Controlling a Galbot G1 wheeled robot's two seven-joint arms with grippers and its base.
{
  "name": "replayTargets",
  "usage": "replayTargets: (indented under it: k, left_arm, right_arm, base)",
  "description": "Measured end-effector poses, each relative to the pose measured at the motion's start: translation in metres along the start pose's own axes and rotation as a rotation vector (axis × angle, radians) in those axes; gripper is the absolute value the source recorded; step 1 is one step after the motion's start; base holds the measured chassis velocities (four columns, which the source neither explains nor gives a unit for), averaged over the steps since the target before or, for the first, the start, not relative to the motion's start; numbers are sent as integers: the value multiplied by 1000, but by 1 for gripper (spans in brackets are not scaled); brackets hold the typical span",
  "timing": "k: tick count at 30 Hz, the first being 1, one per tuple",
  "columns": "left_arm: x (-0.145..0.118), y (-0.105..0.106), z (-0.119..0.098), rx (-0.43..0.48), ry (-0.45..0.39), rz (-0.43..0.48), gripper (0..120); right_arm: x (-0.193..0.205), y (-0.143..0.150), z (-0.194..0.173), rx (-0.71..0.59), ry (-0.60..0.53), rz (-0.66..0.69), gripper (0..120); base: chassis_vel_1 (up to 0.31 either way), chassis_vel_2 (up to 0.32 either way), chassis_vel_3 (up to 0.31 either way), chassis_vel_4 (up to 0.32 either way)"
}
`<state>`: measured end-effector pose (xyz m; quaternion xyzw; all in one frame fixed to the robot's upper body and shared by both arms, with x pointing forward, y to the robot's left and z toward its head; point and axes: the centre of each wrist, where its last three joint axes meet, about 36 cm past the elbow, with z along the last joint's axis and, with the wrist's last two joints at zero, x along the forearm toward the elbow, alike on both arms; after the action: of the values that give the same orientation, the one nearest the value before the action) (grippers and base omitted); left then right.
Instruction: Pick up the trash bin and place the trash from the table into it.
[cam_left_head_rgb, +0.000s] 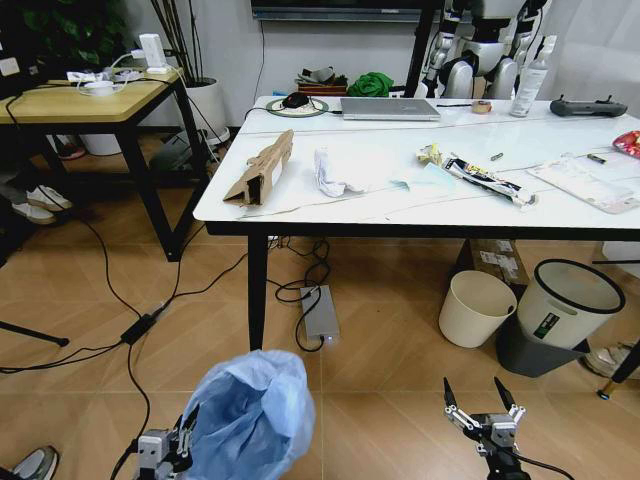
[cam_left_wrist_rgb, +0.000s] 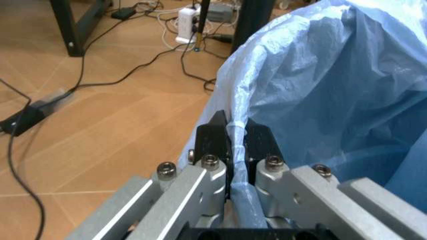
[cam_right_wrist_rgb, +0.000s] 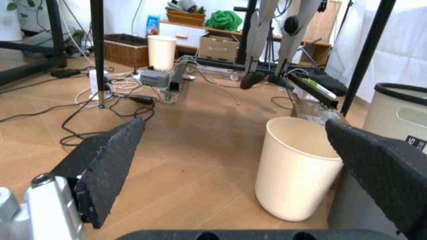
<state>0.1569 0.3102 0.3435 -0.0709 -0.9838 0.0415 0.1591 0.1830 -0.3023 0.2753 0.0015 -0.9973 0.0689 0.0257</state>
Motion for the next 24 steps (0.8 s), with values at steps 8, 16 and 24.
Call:
replayTargets:
  k: [8,16,24]
  left_arm:
    - [10,-43,-24,136,8,55,0]
    - [21,-72,-30,232,56,77,0]
    - [20,-60,-24,240,106,-10,0]
  right_arm:
    - [3,-2,-2,6,5,1,100]
    - [8,-6,-5,17,11,11,100]
    - [11,-8,-5,21,16,14,100]
  base:
    - [0,0,0,0]
    - [0,0,0,0]
    - [0,0,0,0]
